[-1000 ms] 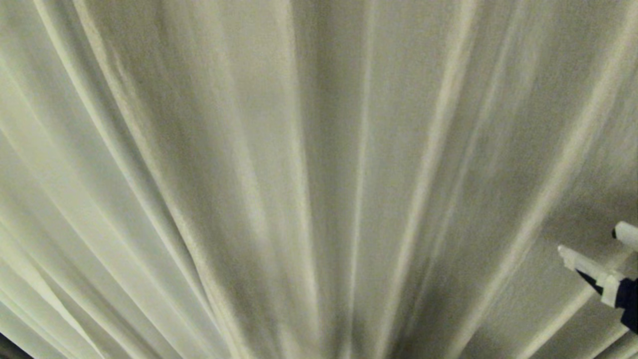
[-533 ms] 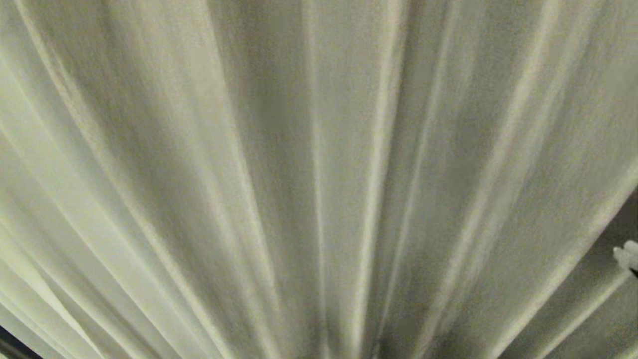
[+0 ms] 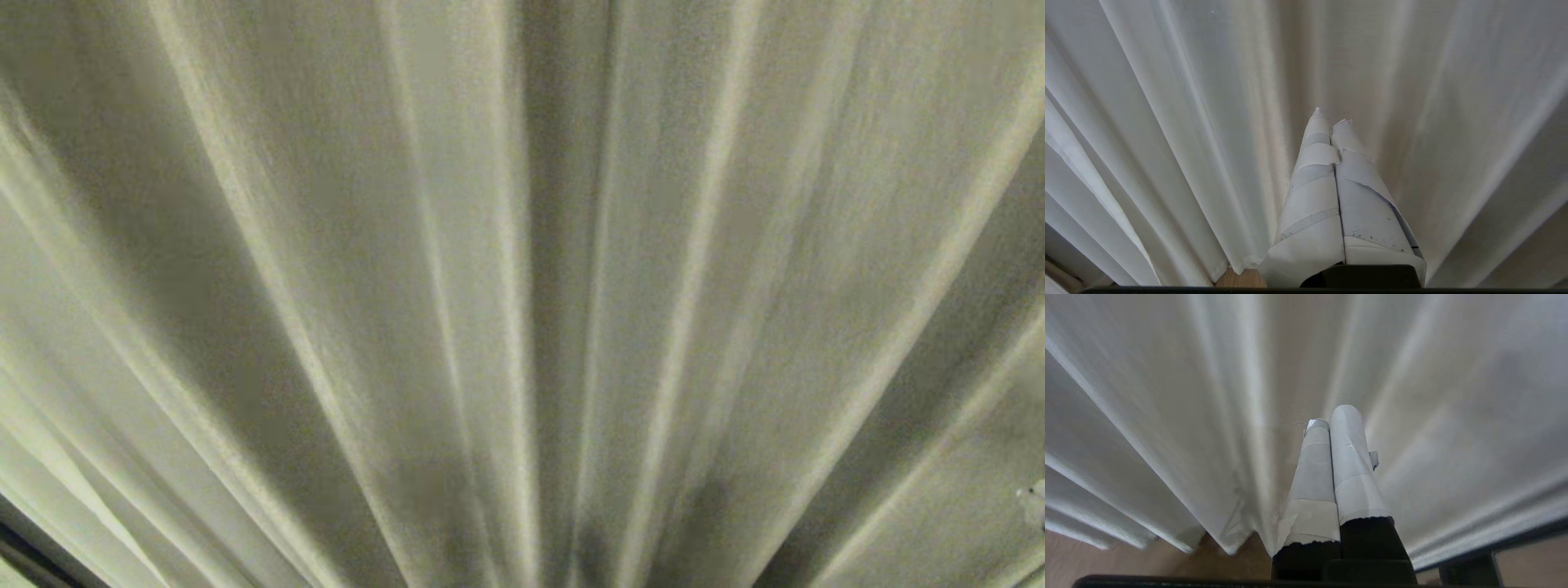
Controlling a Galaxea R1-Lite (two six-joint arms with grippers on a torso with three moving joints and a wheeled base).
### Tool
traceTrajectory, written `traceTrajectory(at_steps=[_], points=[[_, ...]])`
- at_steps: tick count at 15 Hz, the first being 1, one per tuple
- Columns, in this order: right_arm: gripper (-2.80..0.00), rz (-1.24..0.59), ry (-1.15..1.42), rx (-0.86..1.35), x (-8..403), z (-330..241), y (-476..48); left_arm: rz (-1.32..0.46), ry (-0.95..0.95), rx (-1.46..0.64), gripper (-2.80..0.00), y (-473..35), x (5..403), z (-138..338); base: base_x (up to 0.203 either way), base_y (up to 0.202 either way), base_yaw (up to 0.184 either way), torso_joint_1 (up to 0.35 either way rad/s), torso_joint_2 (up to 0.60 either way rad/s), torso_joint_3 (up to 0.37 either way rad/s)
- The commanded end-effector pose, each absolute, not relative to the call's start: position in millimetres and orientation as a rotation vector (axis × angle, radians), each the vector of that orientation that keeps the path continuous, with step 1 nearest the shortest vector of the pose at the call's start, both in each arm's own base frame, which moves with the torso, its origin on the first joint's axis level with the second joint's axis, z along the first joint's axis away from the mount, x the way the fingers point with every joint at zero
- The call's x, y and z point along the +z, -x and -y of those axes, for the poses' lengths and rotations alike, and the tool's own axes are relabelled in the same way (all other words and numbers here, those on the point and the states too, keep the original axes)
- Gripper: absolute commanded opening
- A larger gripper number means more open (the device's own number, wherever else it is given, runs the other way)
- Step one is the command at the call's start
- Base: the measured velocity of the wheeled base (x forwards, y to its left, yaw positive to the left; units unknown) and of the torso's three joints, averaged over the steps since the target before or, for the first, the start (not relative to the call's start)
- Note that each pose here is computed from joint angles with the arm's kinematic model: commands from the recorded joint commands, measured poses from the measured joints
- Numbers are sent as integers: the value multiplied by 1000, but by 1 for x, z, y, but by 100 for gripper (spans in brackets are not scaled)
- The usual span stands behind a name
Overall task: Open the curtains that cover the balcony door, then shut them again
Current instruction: Close the outer curtains on both sides
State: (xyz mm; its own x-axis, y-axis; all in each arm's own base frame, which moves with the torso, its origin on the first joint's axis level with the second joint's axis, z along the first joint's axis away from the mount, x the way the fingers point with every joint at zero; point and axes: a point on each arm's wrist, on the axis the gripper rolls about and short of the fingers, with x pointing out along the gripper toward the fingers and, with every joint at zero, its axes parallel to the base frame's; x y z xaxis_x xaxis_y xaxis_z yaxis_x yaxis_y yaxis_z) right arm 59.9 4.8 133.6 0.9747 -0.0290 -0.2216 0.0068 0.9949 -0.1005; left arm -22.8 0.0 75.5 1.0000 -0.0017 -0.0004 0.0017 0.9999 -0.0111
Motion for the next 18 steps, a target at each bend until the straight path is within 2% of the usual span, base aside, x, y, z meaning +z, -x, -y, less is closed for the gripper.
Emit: traceTrajectory(at_steps=[1,7,13,18], points=[[-280,-177,90,-15,118,-2,-39,0,11,-3,-280,23,75,0,0,0,0,0,0,0],[-280,-147,99,-51,95,2,-5,0,11,-3,-280,23,75,0,0,0,0,0,0,0],[-280,-33,116,27,77,-1,23,0,12,-2,-280,23,75,0,0,0,0,0,0,0],[-280,-40,120,56,75,-1,25,0,12,-2,-280,23,75,0,0,0,0,0,0,0]])
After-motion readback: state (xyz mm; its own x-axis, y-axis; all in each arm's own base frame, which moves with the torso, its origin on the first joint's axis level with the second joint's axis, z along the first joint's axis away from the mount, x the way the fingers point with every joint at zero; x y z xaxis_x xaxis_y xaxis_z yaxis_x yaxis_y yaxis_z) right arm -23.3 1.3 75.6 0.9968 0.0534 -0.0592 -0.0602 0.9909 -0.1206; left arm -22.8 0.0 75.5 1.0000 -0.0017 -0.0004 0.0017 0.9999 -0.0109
